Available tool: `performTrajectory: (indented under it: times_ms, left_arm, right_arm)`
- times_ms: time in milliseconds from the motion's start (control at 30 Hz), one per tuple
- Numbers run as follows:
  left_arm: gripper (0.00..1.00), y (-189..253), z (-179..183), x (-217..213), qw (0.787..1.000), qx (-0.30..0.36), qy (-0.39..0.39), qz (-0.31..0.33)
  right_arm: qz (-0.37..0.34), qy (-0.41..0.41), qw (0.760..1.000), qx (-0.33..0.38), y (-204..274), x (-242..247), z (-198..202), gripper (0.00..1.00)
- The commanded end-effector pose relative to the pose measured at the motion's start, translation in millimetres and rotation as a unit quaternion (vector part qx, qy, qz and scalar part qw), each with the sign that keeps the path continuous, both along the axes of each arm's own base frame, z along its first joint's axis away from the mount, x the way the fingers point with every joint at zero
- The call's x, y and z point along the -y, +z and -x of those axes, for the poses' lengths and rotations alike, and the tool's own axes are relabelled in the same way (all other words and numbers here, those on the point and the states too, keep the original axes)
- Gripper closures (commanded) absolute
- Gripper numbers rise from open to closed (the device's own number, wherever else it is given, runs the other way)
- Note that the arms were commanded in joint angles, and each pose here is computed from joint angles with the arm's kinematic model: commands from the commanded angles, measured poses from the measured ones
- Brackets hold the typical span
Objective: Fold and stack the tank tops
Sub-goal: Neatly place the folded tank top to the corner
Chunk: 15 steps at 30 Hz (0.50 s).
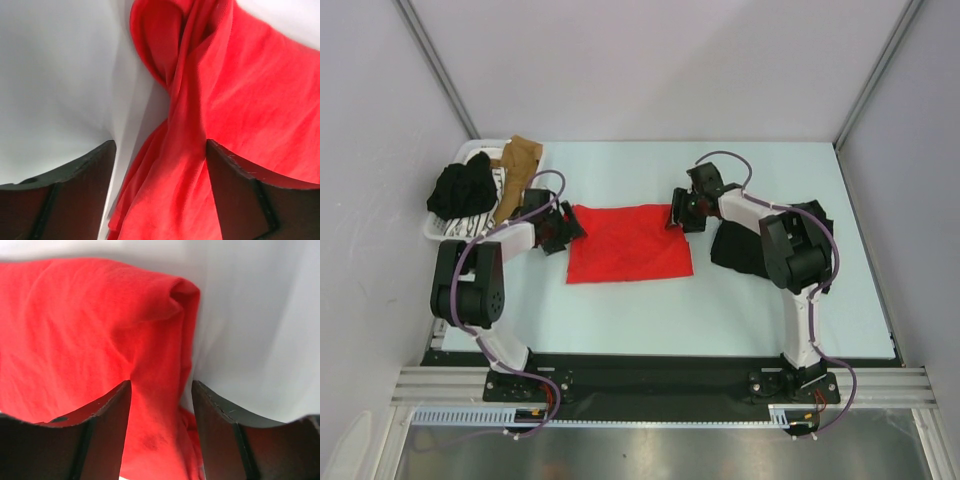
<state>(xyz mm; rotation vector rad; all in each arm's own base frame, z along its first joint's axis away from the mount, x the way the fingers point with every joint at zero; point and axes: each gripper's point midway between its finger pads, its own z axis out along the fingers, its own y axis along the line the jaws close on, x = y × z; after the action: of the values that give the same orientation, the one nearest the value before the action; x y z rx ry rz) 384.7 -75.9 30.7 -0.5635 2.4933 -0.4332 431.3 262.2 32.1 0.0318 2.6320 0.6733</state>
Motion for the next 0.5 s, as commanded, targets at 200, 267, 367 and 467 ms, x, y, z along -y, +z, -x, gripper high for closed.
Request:
performTrajectory:
  times_ms: [200, 267, 367, 467]
  left_arm:
    - [0.58, -14.7, -23.9, 9.2, 1.000, 0.002, -0.011, 0.019]
    - [0.87, -17.5, -24.8, 14.6, 1.000, 0.002, -0.015, 0.020]
    - [1.00, -9.6, -26.6, 20.6, 0.999, 0.018, -0.021, 0.019]
    - [1.00, 3.1, -27.5, 33.2, 0.998, 0.041, -0.034, 0.026]
  right_arm:
    - [0.030, 0.018, 0.999, -0.033, -31.0, -19.7, 15.5, 0.55]
    - [0.029, 0.014, 0.999, -0.031, -31.3, -20.5, 14.5, 0.78]
    - [0.034, 0.007, 0.999, -0.005, -13.7, -17.5, 5.3, 1.00]
    - [0.030, 0.003, 0.999, 0.023, 12.7, -13.9, 2.0, 1.00]
